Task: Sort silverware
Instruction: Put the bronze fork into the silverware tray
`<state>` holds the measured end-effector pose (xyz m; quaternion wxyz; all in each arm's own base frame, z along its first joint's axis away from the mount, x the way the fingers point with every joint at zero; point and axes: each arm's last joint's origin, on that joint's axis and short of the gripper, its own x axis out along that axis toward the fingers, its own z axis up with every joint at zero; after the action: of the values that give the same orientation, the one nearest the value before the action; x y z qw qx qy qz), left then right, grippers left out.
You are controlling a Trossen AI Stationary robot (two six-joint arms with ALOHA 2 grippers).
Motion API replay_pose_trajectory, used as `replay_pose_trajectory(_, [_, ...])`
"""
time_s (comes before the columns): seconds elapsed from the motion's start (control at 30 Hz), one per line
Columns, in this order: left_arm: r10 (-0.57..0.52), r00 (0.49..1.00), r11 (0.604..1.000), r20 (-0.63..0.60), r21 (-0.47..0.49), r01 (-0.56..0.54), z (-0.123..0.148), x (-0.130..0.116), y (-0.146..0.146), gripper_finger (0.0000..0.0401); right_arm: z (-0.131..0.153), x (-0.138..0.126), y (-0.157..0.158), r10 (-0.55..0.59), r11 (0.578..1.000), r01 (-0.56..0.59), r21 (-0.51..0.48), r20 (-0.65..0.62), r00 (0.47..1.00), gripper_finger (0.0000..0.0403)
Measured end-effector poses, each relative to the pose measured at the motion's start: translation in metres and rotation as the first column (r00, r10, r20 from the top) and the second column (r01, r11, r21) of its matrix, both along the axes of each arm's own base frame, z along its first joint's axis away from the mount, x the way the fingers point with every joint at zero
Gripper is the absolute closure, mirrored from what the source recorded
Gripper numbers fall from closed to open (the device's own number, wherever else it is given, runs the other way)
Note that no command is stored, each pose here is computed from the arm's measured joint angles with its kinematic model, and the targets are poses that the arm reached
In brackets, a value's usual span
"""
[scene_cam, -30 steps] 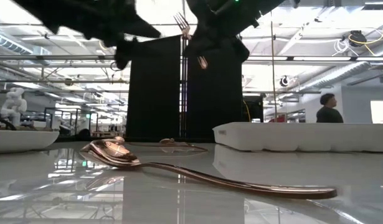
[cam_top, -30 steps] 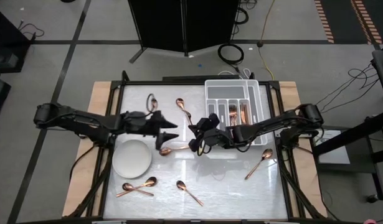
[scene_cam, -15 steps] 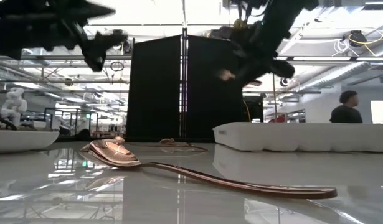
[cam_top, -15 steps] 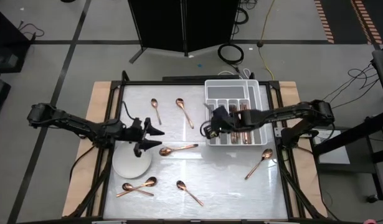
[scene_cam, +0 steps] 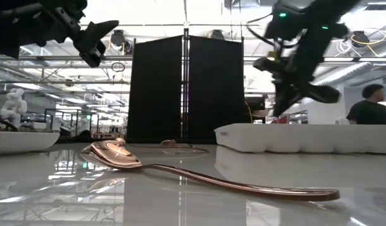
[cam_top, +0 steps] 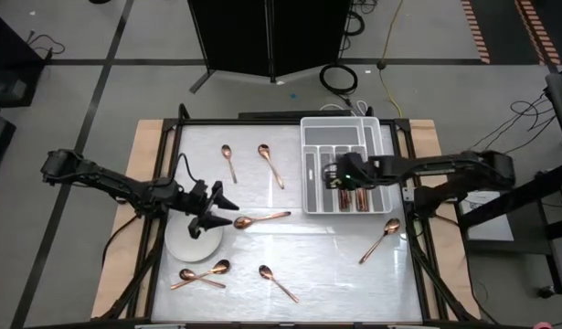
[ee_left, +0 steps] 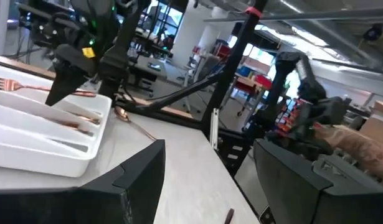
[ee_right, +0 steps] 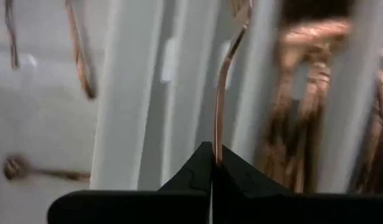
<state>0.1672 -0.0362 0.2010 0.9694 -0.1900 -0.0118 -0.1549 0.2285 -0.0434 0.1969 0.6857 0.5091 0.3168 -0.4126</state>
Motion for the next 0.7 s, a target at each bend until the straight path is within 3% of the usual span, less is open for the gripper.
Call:
replay_pose_trajectory(0.2, [0.006,1.000,1.000,0.016,0.024,-0.006,0.001,-0.001,0.000,0.0159,-0.016,-0.016,0.006,-0.143,0.988,0.150,-0.036,0.156,0.977,0.0403])
replay_pose_trajectory(0.33, [0.009,1.000,1.000,0.019,0.020,-0.010,0.002,-0.001,0.000,0.0159,-0.024,-0.021,0.008,-0.223,0.971,0.230,-0.063,0.098,0.970,0.0403])
replay_pose_trajectory(0.7, [0.011,0.998,1.000,0.065,0.010,-0.012,0.006,-0.001,0.000,0.0159,-0.033,-0.015,0.010,-0.225,0.971,0.230,-0.065,0.077,0.971,0.0403])
